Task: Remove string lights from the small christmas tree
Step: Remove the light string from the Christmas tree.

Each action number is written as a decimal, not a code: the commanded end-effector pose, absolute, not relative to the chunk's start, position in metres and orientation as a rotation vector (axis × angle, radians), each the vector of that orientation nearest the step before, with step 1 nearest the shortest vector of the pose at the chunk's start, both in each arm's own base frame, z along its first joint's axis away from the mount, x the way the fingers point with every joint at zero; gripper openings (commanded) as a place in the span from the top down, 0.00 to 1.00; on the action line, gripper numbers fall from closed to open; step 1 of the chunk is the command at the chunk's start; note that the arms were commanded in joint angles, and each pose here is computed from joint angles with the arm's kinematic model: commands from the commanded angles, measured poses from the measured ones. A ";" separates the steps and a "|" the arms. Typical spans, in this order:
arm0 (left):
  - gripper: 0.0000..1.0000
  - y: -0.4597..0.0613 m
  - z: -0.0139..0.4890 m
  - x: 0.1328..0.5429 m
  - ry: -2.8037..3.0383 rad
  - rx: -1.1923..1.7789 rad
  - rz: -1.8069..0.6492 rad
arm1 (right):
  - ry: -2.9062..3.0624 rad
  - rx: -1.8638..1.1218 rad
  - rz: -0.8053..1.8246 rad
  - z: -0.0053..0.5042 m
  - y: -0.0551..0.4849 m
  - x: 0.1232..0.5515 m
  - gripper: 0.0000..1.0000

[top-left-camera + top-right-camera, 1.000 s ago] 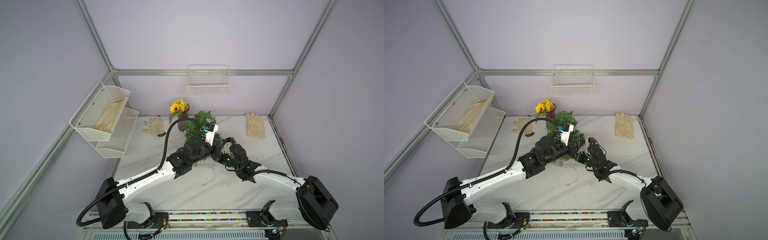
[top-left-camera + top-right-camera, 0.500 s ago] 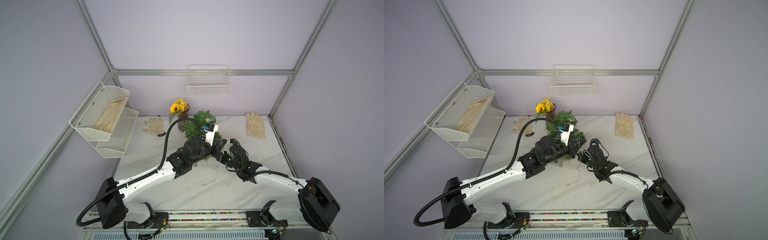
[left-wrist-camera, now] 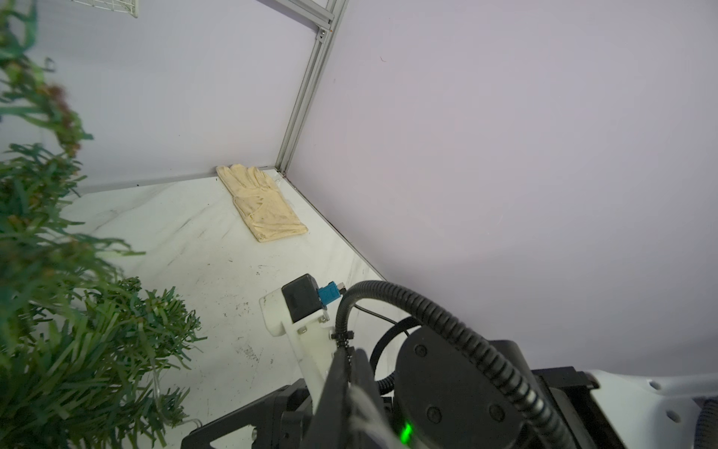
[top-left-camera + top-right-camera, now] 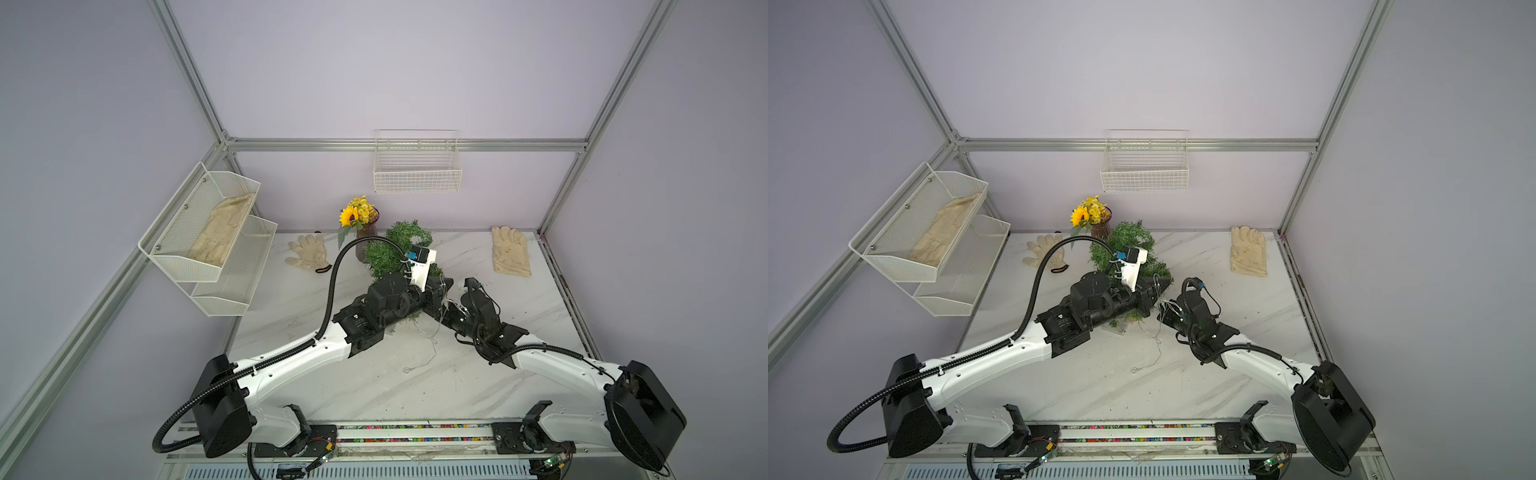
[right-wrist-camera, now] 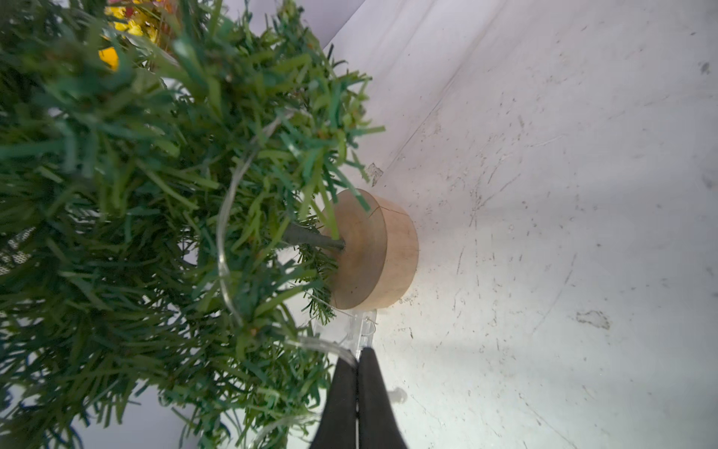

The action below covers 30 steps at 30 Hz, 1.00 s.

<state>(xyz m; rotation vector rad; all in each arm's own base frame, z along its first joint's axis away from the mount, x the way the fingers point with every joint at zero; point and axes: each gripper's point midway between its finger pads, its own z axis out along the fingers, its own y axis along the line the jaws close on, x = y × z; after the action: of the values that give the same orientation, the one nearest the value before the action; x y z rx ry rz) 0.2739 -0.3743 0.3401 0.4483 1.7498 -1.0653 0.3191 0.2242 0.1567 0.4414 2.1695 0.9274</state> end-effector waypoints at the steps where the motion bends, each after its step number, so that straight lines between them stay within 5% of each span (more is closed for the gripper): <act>1: 1.00 -0.371 0.404 0.269 1.588 0.427 -1.113 | 2.166 0.472 0.877 0.155 0.207 0.315 1.00; 16: 1.00 -0.365 0.442 0.264 1.512 0.438 -1.119 | 2.011 0.192 1.235 0.223 0.255 0.311 1.00; 30: 1.00 -0.414 0.440 0.254 1.525 0.525 -1.222 | 2.009 0.477 0.953 0.207 0.162 0.318 1.00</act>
<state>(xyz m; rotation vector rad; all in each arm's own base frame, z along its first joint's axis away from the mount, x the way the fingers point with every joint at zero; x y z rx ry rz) 0.2613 -0.4064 0.3969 0.5187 1.6321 -1.1579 0.3157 0.1795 0.2190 0.4263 1.9867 1.0278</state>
